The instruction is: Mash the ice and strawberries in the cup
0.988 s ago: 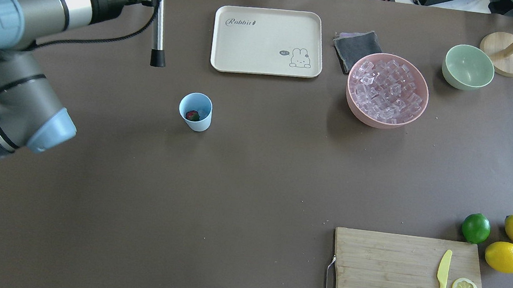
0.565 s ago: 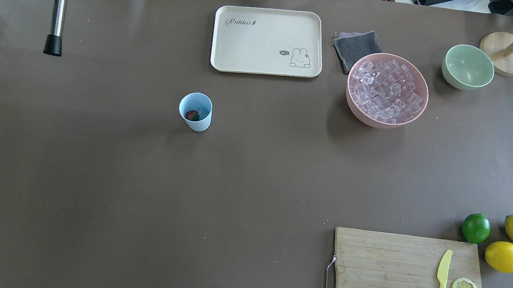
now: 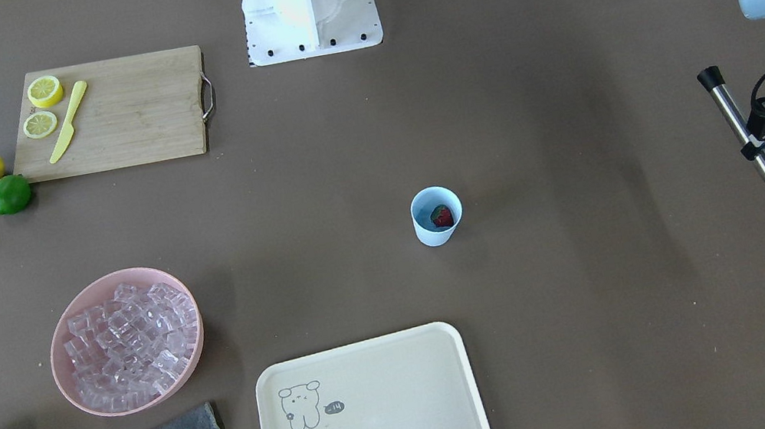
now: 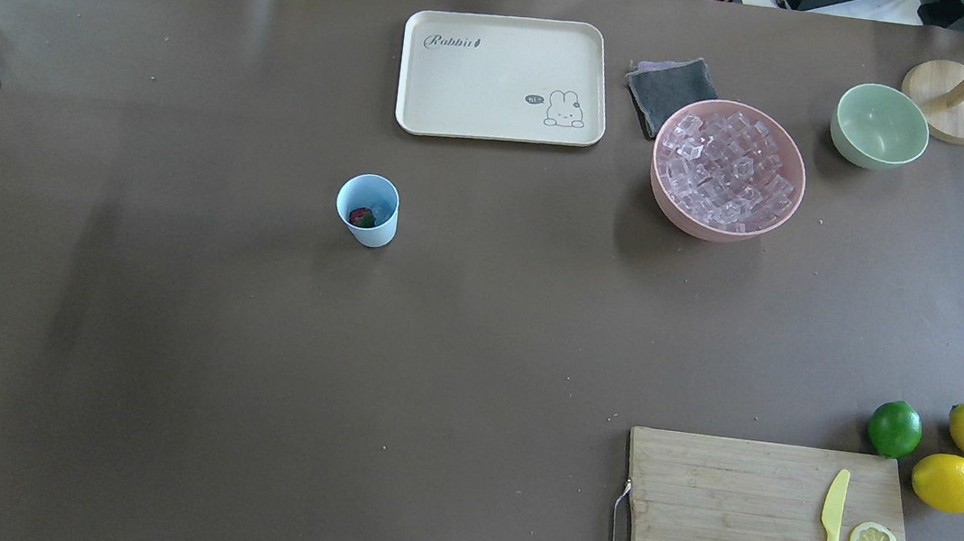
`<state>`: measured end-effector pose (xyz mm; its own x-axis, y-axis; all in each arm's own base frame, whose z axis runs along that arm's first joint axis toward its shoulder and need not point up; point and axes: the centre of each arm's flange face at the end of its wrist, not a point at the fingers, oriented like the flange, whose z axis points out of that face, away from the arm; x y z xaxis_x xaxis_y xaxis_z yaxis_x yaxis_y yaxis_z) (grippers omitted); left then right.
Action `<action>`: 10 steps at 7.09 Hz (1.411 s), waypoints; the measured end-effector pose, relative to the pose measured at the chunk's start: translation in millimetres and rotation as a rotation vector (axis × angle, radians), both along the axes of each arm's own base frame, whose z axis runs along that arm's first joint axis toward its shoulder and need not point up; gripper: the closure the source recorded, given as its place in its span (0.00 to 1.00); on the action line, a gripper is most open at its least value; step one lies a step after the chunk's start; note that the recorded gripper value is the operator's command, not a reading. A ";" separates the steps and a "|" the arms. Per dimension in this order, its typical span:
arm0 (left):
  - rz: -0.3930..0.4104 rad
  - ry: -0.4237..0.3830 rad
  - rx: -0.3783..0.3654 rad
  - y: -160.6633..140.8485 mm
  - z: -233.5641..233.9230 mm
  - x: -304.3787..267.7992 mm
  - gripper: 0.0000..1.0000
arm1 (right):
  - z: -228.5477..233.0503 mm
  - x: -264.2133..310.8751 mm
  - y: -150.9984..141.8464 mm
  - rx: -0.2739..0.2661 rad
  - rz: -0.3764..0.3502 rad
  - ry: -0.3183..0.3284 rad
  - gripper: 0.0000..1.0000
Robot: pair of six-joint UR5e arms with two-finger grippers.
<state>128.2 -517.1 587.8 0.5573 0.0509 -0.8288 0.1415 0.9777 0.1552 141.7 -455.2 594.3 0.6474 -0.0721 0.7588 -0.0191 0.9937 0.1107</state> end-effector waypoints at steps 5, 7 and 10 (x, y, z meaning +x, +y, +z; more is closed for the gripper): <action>0.046 -0.054 -0.028 24.1 60.2 -8.3 0.02 | -2.4 0.1 -1.7 0.011 -0.003 0.001 0.01; 0.037 -0.046 -0.017 18.4 50.9 -13.1 0.02 | -5.2 0.5 -1.4 0.029 -0.009 0.005 0.01; -0.020 0.010 -0.039 -21.0 -13.8 -81.4 0.02 | -5.4 0.4 -0.4 0.017 -0.002 0.003 0.00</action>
